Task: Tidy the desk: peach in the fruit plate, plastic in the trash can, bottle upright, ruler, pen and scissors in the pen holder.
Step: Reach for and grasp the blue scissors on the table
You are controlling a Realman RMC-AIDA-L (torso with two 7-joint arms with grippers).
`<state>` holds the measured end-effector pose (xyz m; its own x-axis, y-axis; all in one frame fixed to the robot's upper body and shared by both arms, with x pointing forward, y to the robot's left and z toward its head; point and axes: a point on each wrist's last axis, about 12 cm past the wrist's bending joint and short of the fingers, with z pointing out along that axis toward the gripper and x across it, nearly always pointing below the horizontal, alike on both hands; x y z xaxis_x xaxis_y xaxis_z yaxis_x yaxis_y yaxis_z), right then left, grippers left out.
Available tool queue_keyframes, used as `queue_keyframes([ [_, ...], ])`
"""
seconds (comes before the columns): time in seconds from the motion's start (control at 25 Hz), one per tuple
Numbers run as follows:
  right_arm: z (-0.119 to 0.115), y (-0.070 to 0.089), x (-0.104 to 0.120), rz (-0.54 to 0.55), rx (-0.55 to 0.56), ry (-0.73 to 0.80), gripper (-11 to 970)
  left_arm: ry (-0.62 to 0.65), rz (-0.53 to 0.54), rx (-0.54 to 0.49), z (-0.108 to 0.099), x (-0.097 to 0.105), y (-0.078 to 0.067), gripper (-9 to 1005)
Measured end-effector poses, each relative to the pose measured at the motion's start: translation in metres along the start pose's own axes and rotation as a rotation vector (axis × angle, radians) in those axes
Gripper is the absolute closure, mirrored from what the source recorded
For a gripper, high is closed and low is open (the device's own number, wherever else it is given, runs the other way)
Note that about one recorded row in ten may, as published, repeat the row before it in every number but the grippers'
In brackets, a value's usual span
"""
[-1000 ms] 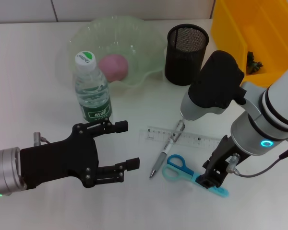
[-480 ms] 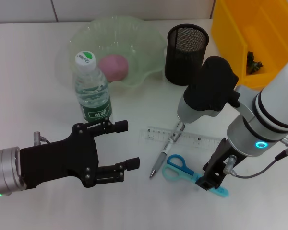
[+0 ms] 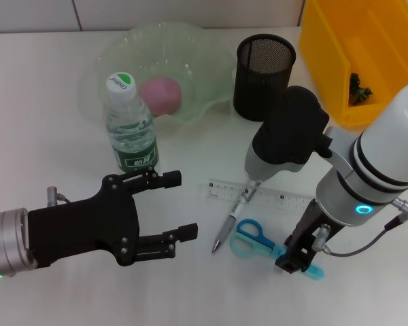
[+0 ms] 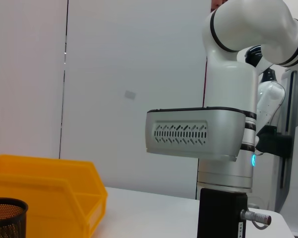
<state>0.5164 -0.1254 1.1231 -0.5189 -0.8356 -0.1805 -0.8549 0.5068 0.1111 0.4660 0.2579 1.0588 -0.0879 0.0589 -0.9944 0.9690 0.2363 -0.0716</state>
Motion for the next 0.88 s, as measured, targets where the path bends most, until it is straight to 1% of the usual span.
queue_keyframes([
  [0.24, 0.0, 0.0002, -0.0004, -0.002, 0.0, 0.001, 606, 0.0, 0.0, 0.0, 0.0, -0.0001, 0.0, 197],
  [0.32, 0.0003, 0.0001, -0.0002, 0.0, 0.0, 0.002, 755, 0.0, 0.0, 0.0, 0.0, -0.0001, 0.0, 197],
  [0.56, 0.0023, -0.0014, -0.0004, 0.006, -0.003, 0.014, 776, 0.0, 0.0, 0.001, 0.0002, -0.0002, 0.0002, 197],
  [0.88, 0.0031, -0.0004, -0.0007, 0.005, -0.01, 0.016, 780, 0.0, 0.0, 0.0, -0.0001, 0.0, 0.0, 197],
])
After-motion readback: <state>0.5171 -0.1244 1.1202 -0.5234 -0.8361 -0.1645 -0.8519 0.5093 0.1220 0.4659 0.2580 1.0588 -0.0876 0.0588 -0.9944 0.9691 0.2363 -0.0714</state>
